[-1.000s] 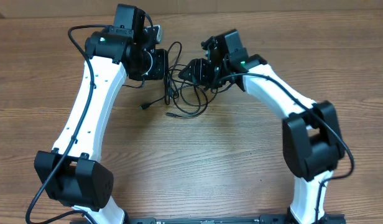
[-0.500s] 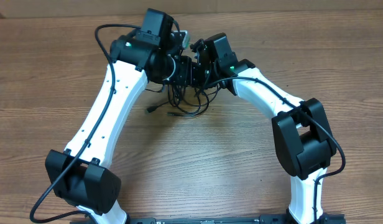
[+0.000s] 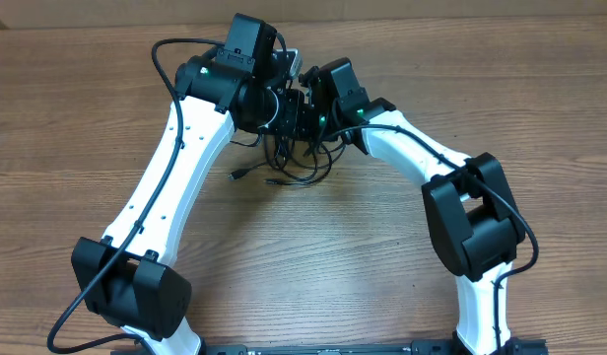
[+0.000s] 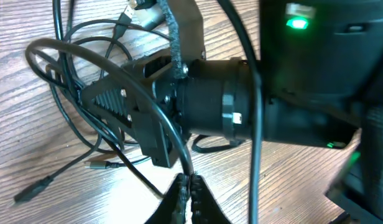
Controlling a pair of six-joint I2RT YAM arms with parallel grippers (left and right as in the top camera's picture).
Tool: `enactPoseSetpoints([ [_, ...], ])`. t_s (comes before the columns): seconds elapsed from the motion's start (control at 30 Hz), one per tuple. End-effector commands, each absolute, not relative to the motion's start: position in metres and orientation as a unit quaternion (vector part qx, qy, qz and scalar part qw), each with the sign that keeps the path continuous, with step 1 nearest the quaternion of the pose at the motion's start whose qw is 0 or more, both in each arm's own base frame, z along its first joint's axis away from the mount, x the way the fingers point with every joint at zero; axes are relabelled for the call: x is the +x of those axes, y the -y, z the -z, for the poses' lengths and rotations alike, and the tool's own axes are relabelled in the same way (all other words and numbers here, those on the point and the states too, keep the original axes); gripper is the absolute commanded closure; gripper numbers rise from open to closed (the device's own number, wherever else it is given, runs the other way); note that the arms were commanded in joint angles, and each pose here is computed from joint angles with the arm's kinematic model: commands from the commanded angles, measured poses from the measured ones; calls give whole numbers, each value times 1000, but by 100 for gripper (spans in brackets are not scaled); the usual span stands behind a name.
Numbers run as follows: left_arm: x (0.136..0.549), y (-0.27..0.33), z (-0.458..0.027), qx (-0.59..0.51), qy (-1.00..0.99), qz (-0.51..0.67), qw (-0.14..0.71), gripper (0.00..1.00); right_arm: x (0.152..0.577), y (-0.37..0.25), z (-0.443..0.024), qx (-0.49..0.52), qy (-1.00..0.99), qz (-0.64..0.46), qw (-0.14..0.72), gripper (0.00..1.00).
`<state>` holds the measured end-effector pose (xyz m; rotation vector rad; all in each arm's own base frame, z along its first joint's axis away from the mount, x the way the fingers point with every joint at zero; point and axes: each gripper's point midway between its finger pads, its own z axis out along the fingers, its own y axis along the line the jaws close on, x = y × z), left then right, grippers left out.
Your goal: Untangle cables
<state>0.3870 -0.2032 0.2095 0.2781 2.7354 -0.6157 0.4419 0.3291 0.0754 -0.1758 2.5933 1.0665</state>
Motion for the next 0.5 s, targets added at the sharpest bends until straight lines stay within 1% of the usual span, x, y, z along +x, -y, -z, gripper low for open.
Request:
enactPoseSetpoints([
  [0.0, 387, 205, -207, 109, -957, 218, 158, 96, 445, -330, -68, -62, -913, -366, 167, 82],
  [0.07, 387, 205, -207, 109, -957, 218, 158, 96, 444, -330, -68, -63, -912, -369, 165, 76],
  [0.13, 387, 205, -207, 109, -957, 218, 158, 96, 442, -331, -68, -62, -913, -370, 161, 74],
  [0.47, 387, 204, -207, 108, -957, 218, 157, 96, 425, -351, -57, -80, -918, -356, 153, 74],
])
